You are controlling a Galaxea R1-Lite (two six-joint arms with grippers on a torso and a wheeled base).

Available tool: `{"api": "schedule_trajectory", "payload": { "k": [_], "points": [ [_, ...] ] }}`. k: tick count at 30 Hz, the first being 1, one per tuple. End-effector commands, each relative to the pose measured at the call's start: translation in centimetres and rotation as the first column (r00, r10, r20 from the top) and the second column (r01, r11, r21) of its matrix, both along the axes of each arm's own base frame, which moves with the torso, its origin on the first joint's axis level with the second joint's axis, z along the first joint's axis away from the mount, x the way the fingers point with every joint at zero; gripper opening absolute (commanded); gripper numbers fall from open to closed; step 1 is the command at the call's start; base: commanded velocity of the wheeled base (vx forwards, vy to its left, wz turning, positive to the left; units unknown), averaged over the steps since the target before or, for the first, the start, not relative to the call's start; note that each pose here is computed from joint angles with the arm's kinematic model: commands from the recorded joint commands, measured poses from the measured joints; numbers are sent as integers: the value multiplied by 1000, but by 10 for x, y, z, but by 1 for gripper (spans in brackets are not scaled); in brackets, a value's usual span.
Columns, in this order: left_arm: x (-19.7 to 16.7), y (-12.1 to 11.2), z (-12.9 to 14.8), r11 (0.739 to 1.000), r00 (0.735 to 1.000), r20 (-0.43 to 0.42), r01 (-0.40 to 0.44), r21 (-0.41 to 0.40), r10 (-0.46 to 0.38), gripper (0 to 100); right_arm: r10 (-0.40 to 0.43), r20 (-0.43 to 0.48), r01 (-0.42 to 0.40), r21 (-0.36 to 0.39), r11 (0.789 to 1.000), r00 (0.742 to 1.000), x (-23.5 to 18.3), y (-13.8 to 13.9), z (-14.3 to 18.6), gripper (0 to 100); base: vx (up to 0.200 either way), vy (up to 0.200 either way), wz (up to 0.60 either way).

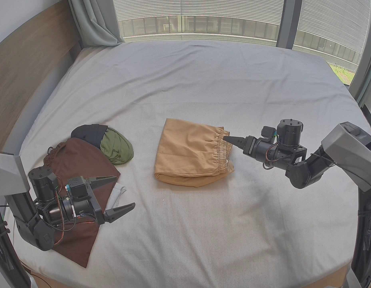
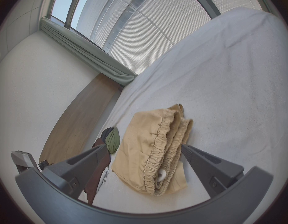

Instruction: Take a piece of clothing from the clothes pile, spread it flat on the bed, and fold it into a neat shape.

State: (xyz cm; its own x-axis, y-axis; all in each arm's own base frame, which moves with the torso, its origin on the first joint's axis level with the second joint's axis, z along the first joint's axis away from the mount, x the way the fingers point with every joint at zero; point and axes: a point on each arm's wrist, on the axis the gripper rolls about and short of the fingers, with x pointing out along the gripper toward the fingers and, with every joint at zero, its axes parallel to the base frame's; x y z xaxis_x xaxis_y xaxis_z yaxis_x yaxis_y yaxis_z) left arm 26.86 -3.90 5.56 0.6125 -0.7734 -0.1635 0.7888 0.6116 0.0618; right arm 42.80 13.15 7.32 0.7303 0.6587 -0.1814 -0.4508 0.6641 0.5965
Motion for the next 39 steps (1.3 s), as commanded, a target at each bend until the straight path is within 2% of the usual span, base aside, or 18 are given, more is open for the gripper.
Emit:
{"api": "schedule_trajectory", "payload": {
  "k": [1,6,8,13,18,26,36,39],
  "points": [
    [1,0,1,1000,1000,6,-2,-1,2,100,17,49,-17,12,1000,999,-7,5,23,100,0,0,0],
    [1,0,1,1000,1000,6,-2,-1,2,100,59,58,-60,14,998,997,-9,25,22,100,0,0,0],
    [0,1,0,1000,1000,0,-2,0,2,100,84,43,-85,10,996,996,-7,38,11,100,0,0,0],
    [-1,0,0,1000,1000,-2,0,0,0,100,99,22,-100,5,995,995,1,48,-9,100,0,0,0],
    [0,0,0,1000,1000,0,0,0,0,100,103,-13,-103,-6,995,995,3,51,-28,100,0,0,0],
    [2,-1,1,1000,1000,7,3,-1,-3,100,59,-59,-61,-31,998,997,7,48,-58,100,0,0,0],
    [1,-1,1,1000,1000,3,4,-1,-4,100,40,-8,-40,-27,999,999,5,51,-49,100,0,0,0],
    [1,-1,1,1000,1000,4,4,-2,-4,100,44,61,-44,-1,999,997,-3,50,-8,100,0,0,0]
  ]
}}
